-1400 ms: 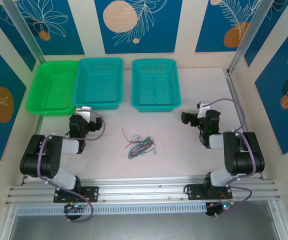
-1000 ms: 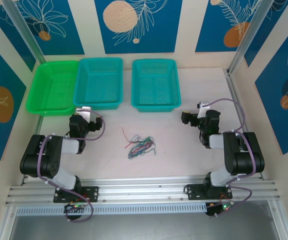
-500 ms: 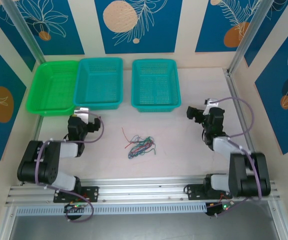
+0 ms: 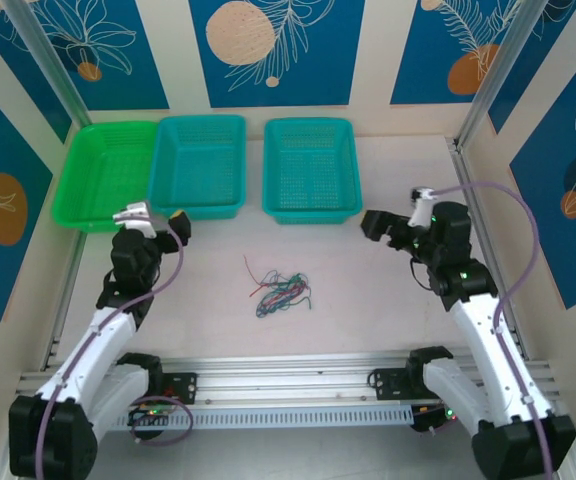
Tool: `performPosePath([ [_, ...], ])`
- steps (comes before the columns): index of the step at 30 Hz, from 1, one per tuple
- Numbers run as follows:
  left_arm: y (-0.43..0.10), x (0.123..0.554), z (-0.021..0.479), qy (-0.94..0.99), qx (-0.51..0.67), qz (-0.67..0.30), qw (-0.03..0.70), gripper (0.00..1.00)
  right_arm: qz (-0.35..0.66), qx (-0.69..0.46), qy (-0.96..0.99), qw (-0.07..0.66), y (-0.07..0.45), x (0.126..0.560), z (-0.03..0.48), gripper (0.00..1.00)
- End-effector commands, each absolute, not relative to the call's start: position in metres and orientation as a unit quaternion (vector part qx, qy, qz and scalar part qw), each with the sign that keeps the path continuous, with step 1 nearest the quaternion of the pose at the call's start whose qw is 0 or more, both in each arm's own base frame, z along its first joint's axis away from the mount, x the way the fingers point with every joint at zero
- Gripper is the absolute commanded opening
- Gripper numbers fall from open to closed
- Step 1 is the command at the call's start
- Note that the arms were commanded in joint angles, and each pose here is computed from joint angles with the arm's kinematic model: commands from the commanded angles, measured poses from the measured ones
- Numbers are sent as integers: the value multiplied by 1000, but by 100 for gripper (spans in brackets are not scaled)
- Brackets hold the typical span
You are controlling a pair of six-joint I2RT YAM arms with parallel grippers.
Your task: Untangle the cables
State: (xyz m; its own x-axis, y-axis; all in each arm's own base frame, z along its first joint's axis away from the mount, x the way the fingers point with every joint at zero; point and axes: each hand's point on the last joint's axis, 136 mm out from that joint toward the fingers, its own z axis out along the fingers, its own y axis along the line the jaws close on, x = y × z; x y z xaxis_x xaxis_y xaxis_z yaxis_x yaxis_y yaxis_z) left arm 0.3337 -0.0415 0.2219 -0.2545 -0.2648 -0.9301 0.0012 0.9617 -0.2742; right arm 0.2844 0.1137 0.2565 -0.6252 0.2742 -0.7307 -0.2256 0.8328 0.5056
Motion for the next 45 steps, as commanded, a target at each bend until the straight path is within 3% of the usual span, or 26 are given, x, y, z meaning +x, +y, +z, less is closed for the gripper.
performPosePath([
  [1,-102,309,193,849,-68,-216,477,93,328,-79,898,282,167,240,226,99],
  [6,-189,283,176,884,-16,-322,339,85,341,-181,898,213,232,225,209,99],
  [11,-206,263,123,919,-63,-324,217,73,344,-205,900,174,264,220,183,99],
  [19,-227,279,90,911,-70,-352,201,69,338,-216,904,149,289,218,153,99],
  [22,-234,289,76,913,-80,-350,192,61,312,-212,913,156,291,225,139,99],
  [26,-230,295,56,917,-101,-335,194,45,281,-213,920,171,292,239,120,99],
  [30,-228,296,54,916,-105,-332,198,2,238,-233,926,179,297,250,100,99],
  [35,-226,295,72,913,-85,-333,218,0,165,-304,920,186,319,254,66,99],
  [36,-226,295,76,912,-82,-334,222,0,154,-308,921,184,322,255,60,98],
  [43,-205,295,124,912,-58,-297,278,0,101,-263,947,155,302,265,25,47],
  [45,-187,296,142,912,-60,-269,304,0,83,-236,958,142,284,264,18,43],
])
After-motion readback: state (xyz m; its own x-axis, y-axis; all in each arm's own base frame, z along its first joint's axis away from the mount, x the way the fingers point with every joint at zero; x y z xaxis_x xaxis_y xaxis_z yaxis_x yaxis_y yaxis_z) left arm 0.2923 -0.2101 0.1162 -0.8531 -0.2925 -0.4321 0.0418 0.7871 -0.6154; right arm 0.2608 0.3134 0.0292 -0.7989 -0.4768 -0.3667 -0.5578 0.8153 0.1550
